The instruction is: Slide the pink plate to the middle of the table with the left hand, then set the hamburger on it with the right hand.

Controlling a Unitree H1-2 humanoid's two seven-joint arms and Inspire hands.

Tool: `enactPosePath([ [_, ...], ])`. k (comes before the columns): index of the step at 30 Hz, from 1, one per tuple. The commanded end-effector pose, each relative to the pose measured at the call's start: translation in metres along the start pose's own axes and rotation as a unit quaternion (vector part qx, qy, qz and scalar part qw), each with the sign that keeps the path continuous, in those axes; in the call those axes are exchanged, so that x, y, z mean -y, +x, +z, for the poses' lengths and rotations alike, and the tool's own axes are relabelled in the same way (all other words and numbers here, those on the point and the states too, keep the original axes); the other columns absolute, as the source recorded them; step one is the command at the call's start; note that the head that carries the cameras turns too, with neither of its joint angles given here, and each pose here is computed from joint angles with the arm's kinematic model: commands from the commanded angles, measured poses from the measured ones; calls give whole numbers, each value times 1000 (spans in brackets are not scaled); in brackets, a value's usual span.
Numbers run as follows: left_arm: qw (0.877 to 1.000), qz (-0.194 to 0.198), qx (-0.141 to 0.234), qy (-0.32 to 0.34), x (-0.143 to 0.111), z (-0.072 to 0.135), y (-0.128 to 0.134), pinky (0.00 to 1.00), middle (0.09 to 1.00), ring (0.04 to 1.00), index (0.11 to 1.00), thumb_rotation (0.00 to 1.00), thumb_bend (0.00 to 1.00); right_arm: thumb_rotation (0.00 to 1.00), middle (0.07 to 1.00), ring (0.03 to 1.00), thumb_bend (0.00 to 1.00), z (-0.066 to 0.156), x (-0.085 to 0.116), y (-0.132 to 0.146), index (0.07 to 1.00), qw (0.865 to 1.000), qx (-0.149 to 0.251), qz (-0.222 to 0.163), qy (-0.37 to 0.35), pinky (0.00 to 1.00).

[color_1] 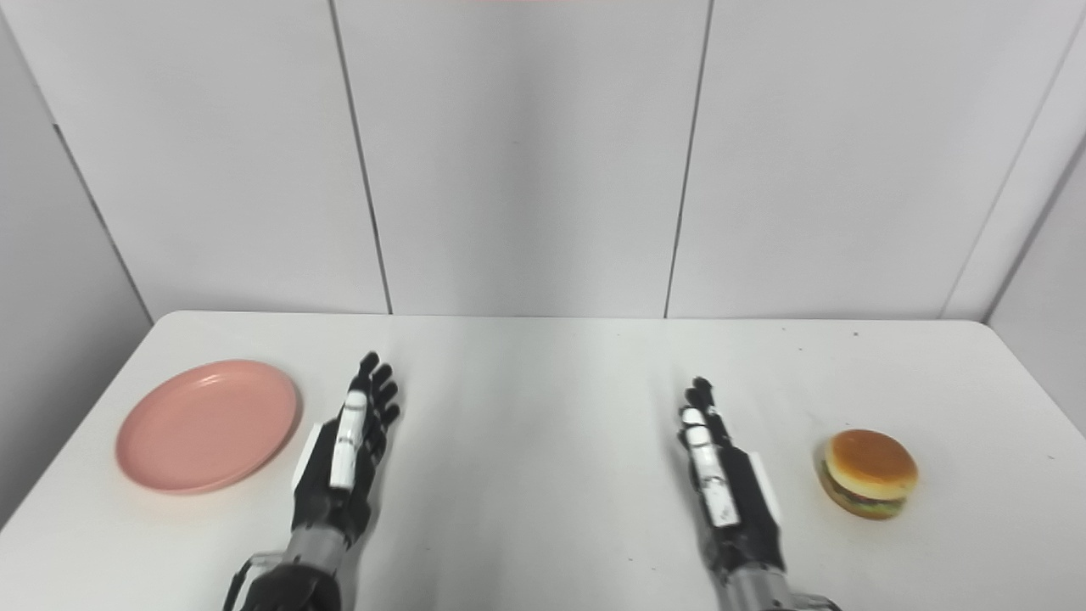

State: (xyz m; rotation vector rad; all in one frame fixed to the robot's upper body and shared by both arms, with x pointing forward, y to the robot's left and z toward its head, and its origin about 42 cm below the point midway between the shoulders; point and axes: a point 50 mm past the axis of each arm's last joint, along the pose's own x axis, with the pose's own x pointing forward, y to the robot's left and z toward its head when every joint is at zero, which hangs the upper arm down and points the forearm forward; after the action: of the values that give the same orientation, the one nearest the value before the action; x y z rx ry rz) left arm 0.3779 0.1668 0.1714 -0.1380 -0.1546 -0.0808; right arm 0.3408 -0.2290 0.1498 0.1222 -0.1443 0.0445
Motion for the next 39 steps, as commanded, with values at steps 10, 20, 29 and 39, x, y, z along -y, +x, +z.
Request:
enactPosePath([
  [10,996,33,76,-19,-45,56,32,1000,1000,1000,998,1000,728,900,1000,1000,461,24,0,4,1000,1000,27,-3,-1,1000],
  [20,989,107,98,-10,-85,73,39,961,929,950,912,1000,753,953,1000,1000,430,30,4,5,1000,999,31,13,-10,1000],
  [29,983,155,96,-18,-127,74,43,891,851,878,840,994,747,948,1000,1000,418,25,12,7,1000,998,50,21,-29,1000],
  [39,971,211,113,1,-155,78,41,809,844,836,831,988,705,963,1000,1000,446,22,12,11,999,997,60,7,-44,1000],
])
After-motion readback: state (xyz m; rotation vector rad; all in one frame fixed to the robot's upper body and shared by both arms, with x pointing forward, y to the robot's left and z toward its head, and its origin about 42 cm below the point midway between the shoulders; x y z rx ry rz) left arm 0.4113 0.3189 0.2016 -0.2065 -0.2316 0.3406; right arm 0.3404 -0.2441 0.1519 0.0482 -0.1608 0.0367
